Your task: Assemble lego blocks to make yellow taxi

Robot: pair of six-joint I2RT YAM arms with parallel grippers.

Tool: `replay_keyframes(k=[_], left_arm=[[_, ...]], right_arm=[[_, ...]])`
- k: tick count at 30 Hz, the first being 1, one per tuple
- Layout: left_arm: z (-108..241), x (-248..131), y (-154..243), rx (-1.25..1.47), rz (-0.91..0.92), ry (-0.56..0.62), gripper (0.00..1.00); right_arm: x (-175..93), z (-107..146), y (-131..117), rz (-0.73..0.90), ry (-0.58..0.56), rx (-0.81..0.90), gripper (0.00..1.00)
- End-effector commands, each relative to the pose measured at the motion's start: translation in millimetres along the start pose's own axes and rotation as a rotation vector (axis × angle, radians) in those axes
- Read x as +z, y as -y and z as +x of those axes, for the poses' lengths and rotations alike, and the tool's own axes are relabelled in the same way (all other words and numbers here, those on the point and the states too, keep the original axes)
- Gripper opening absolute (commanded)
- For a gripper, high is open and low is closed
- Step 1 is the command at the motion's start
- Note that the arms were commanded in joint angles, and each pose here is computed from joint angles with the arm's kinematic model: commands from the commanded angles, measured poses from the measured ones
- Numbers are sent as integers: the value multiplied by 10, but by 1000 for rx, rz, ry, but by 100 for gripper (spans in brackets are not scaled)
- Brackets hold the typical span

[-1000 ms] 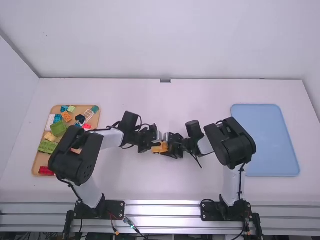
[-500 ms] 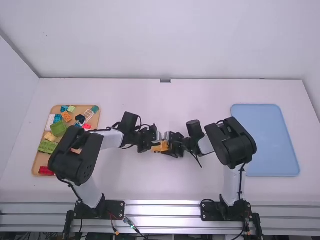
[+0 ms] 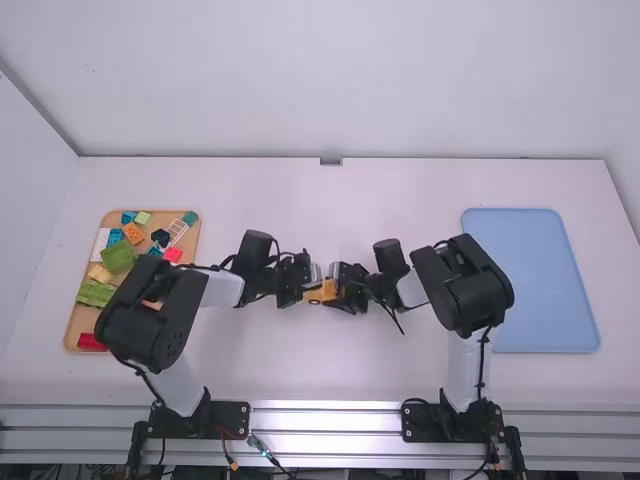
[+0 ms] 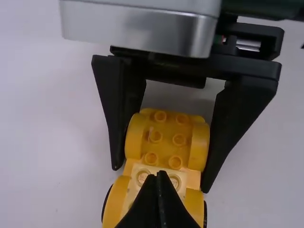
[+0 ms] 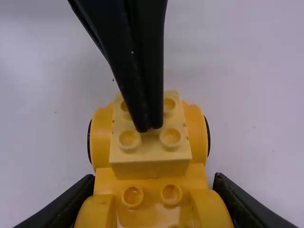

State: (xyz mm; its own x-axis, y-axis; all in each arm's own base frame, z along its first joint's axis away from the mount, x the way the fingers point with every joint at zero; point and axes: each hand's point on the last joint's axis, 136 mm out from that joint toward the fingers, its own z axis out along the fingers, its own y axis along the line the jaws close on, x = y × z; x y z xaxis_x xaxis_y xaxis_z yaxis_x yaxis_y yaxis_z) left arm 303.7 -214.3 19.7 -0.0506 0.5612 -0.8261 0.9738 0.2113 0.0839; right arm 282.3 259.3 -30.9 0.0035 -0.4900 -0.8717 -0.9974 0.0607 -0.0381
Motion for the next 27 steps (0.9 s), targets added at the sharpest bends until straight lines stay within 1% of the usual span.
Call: replay_keyframes(k=[1, 6, 8, 9, 10, 11, 12, 13, 14, 15, 17, 19, 21, 23, 24, 27], left_arm=[[280, -29, -115, -46, -81, -139, 2], [-39, -143, -246, 4, -111, -84, 2], [-127, -254, -352, 23, -164, -90, 6], [-167, -312, -389, 31, -187, -93, 12], [-206, -372, -431, 40, -214, -97, 24], [-234, -432, -464, 43, -234, -98, 40], [-271, -501, -496, 46, -254, -95, 66], [-286, -532, -513, 47, -264, -94, 96], [-312, -614, -571, 21, -299, -93, 99], [-329, -705, -648, -14, -346, -94, 99], [-342, -814, -747, -62, -407, -95, 99], [-340, -986, -892, -140, -502, -96, 99], [-326, -1089, -962, -163, -551, -104, 99], [-318, -1195, -1028, -158, -599, -118, 99], [-331, -1208, -1031, -154, -604, -117, 99], [-412, -1250, -1035, -105, -616, -113, 99]], right_arm=[[21, 124, -16, 12, -48, -2, 56], [21, 125, -16, 13, -48, -2, 57], [21, 124, -17, 12, -48, -2, 57], [21, 125, -16, 13, -48, -2, 57], [21, 124, -17, 12, -48, -2, 57], [21, 124, -17, 12, -48, -2, 57], [21, 125, -17, 12, -48, -2, 57], [21, 125, -17, 12, -48, -2, 57], [21, 125, -17, 12, -48, -2, 57], [21, 125, -16, 13, -48, -2, 58], [21, 126, -17, 12, -49, -2, 64], [21, 124, -16, 13, -48, -2, 74], [20, 120, -14, 13, -48, -3, 83], [19, 116, -11, 14, -46, -5, 96], [19, 114, -8, 15, -46, -6, 99], [-12, 84, 71, 54, -63, 39, 99]])
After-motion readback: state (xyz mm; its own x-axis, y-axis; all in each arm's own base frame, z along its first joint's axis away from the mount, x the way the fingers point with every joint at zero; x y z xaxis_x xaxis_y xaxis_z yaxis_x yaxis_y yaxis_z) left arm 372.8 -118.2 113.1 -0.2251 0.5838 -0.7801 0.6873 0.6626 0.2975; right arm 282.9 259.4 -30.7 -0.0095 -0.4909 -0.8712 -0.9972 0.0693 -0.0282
